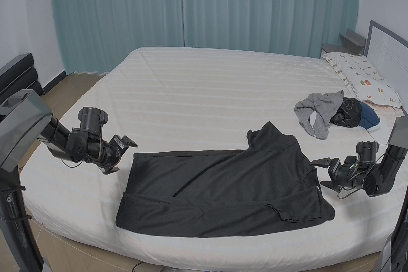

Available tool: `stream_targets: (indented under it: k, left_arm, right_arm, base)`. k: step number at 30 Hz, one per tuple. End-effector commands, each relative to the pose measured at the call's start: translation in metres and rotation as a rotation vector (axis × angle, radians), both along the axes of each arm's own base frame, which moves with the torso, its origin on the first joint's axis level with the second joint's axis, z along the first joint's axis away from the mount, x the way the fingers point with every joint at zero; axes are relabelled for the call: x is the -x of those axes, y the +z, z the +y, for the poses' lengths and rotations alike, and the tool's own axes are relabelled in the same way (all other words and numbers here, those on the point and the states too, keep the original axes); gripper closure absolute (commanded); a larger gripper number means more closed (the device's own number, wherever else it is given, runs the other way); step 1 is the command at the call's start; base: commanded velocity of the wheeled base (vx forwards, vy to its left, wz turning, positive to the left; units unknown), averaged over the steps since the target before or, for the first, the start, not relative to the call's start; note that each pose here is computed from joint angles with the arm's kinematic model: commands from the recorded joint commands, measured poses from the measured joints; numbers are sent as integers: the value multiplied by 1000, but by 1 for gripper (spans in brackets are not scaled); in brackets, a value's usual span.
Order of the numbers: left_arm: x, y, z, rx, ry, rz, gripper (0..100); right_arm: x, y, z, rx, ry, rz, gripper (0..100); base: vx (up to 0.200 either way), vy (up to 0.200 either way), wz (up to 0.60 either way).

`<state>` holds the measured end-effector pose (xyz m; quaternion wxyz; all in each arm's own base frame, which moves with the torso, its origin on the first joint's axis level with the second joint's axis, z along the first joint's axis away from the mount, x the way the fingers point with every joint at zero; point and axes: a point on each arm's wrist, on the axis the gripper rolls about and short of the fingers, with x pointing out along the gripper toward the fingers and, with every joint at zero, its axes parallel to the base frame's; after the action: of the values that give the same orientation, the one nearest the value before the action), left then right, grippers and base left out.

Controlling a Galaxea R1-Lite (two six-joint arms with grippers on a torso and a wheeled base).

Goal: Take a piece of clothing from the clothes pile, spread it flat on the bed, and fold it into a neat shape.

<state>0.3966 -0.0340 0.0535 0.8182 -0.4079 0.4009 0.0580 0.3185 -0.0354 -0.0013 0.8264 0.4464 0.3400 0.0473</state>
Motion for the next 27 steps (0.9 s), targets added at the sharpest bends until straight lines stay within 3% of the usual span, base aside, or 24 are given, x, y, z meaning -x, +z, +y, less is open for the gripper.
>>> stream_targets:
  k: [1,10,16,27]
  left_arm:
    - [-30,-26,4,-12,-110,-20,0]
    - [-61,-45,8,-89,-244,-106,0]
    - [-63,-46,5,-59,-303,-121,0]
    - [-59,-49,3,-64,-307,-106,0]
  right_arm:
    - [0,-1,0,-26,7,10,0]
    - [-1,-10,0,-38,16,35,0]
    - [0,-10,1,-39,19,36,0]
    - [2,-10,0,-59,40,37,0]
  base:
    - [0,0,0]
    - [0,0,0]
    - [0,0,0]
    - [0,0,0]
